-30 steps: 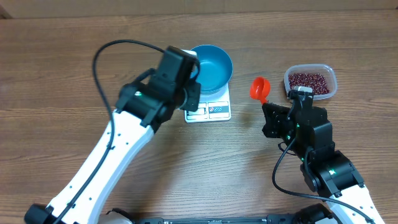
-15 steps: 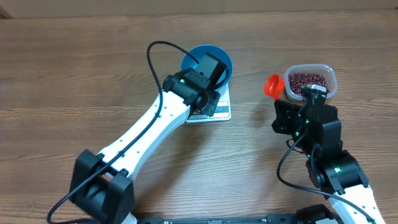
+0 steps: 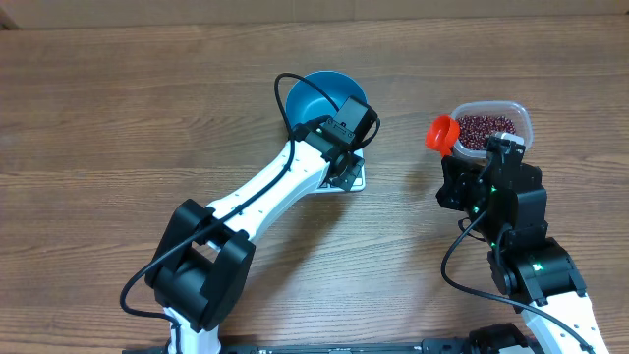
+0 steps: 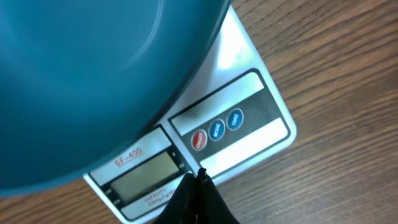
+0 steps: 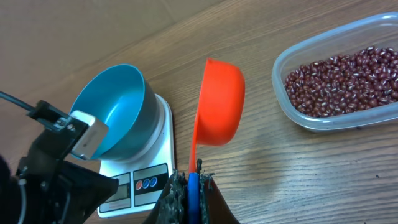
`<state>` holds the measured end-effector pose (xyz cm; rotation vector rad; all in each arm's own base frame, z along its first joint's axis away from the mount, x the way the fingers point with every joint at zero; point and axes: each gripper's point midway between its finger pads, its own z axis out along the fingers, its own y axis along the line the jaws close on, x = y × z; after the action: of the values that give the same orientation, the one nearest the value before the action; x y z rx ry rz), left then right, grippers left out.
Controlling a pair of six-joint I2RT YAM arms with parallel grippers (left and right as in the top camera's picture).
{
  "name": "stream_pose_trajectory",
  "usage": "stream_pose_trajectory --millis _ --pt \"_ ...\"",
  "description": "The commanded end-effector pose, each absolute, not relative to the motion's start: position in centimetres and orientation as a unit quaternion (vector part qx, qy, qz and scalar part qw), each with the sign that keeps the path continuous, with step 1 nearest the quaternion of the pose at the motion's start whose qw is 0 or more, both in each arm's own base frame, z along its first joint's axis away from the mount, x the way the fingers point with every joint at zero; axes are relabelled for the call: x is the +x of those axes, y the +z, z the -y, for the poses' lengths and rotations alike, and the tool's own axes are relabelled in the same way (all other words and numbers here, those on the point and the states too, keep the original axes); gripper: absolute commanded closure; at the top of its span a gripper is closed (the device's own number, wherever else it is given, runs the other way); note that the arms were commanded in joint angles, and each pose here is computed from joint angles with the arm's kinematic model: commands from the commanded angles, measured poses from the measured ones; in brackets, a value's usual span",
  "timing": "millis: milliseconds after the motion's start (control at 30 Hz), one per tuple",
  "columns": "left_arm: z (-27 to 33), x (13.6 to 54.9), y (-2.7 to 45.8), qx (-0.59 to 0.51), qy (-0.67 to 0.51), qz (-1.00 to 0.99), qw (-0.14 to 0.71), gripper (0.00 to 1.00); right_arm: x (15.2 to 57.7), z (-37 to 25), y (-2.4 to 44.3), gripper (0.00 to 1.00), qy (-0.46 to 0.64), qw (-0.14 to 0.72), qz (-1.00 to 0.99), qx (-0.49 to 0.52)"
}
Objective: Scoop item into bowl and weigh 150g on scale
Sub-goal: 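Move the left gripper down to the scale's front buttons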
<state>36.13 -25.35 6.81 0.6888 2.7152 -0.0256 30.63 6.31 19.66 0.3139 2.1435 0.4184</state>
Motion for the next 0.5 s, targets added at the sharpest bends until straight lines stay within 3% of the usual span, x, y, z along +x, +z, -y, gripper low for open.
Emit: stream_pose_trajectory --millis 0,467 --pt "25.8 36.5 5.7 0.266 -0.004 -0.950 0.165 0.96 31.0 -6.3 21.7 0.96 0.174 0.475 -0.854 0.120" --pt "25.7 37.3 4.0 0.270 0.015 -0.948 0.166 0.96 31.0 -6.3 21.7 0.96 0.175 0.476 -0.854 0.120"
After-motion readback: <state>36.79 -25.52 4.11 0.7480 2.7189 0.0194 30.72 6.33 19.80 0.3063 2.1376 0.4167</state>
